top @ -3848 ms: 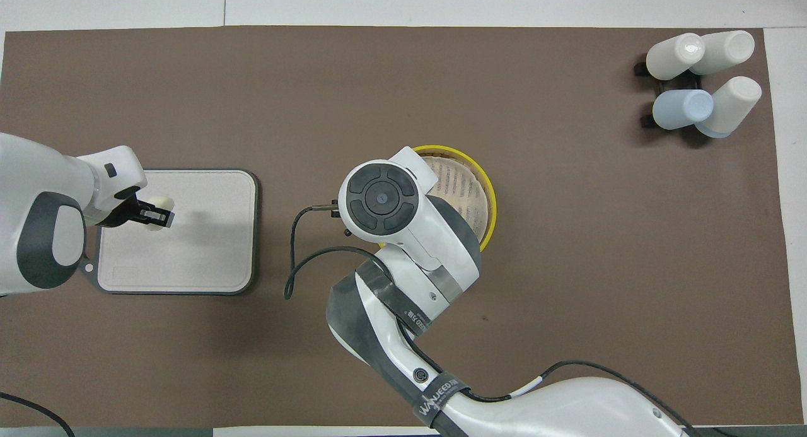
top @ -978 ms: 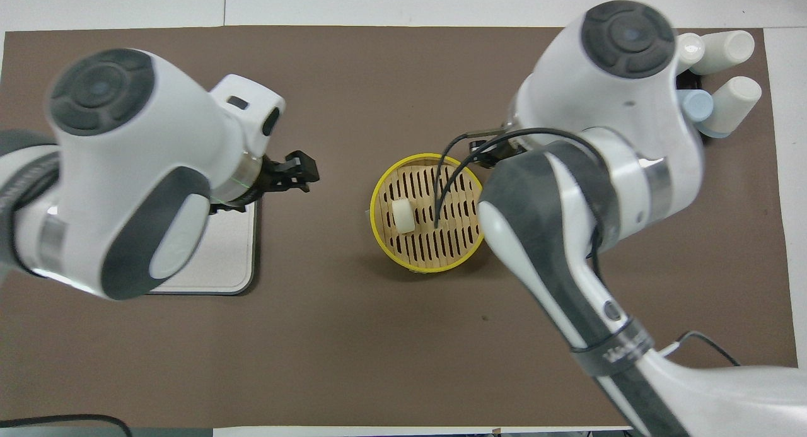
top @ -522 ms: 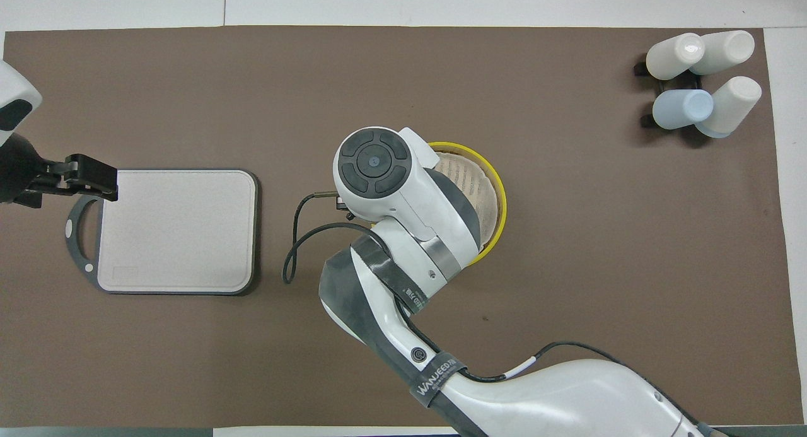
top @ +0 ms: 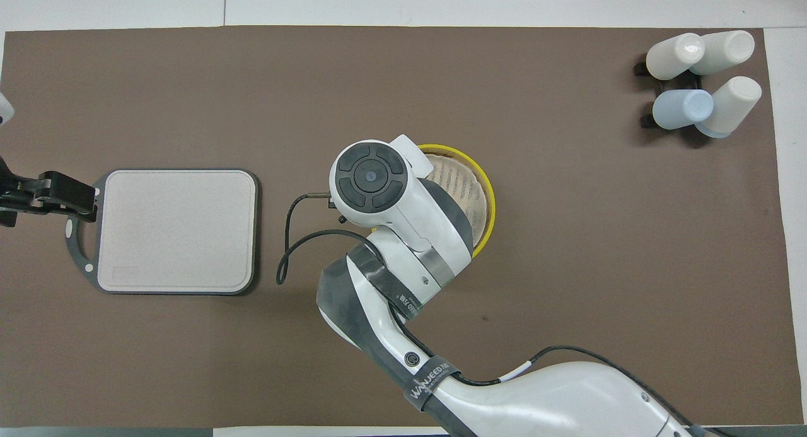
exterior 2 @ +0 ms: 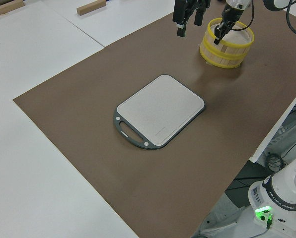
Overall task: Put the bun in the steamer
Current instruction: 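Lower the lid onto the steamer with the right gripper and release it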
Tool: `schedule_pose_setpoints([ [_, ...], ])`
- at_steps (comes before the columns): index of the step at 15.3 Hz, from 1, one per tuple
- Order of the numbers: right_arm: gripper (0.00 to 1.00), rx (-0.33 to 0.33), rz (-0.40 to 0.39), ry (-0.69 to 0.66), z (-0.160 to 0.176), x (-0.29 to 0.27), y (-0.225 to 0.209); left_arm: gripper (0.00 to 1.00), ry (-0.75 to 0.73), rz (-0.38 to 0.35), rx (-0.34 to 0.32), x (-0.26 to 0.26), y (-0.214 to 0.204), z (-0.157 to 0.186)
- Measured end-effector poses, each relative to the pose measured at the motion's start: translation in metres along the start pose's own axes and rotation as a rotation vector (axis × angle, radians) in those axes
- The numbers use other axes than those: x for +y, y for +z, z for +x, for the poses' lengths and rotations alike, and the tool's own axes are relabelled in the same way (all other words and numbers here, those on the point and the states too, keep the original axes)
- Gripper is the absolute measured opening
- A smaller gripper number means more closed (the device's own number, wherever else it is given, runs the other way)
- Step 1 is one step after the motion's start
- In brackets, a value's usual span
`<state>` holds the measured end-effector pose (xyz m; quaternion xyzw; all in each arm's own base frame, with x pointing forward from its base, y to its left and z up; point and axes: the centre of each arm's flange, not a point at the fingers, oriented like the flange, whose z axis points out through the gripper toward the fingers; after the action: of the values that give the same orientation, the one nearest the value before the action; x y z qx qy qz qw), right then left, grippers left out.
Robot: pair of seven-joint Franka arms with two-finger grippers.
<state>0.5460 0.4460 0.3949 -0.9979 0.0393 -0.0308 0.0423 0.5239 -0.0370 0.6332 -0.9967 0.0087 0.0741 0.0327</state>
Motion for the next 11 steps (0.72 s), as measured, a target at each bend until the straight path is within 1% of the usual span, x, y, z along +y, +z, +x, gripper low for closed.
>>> schedule_pose_setpoints([
  [1,0.08,0.003,0.002,0.0,0.0,0.0,0.002,1.0,0.001,-0.014,0.002,-0.001,-0.002,-0.002],
  [3,0.08,0.012,0.011,0.0,-0.002,0.002,0.003,1.0,-0.003,-0.078,0.01,-0.003,-0.003,-0.002],
  [4,0.08,0.015,0.014,0.0,-0.003,0.003,0.003,1.0,-0.003,-0.093,0.017,-0.005,-0.003,0.0],
  [5,0.14,0.015,0.013,0.0,-0.004,0.004,0.004,1.0,-0.003,-0.1,0.027,-0.005,-0.004,0.001],
  [7,0.35,0.008,0.008,-0.002,-0.008,0.003,0.008,1.0,-0.002,-0.104,0.047,-0.005,-0.006,0.003],
  [9,0.56,0.006,0.006,-0.003,-0.012,-0.001,0.007,1.0,-0.001,-0.104,0.051,-0.004,-0.006,0.003],
  [11,0.75,-0.004,-0.027,0.008,-0.006,0.003,-0.013,1.0,0.001,-0.104,0.053,-0.004,-0.006,0.003],
])
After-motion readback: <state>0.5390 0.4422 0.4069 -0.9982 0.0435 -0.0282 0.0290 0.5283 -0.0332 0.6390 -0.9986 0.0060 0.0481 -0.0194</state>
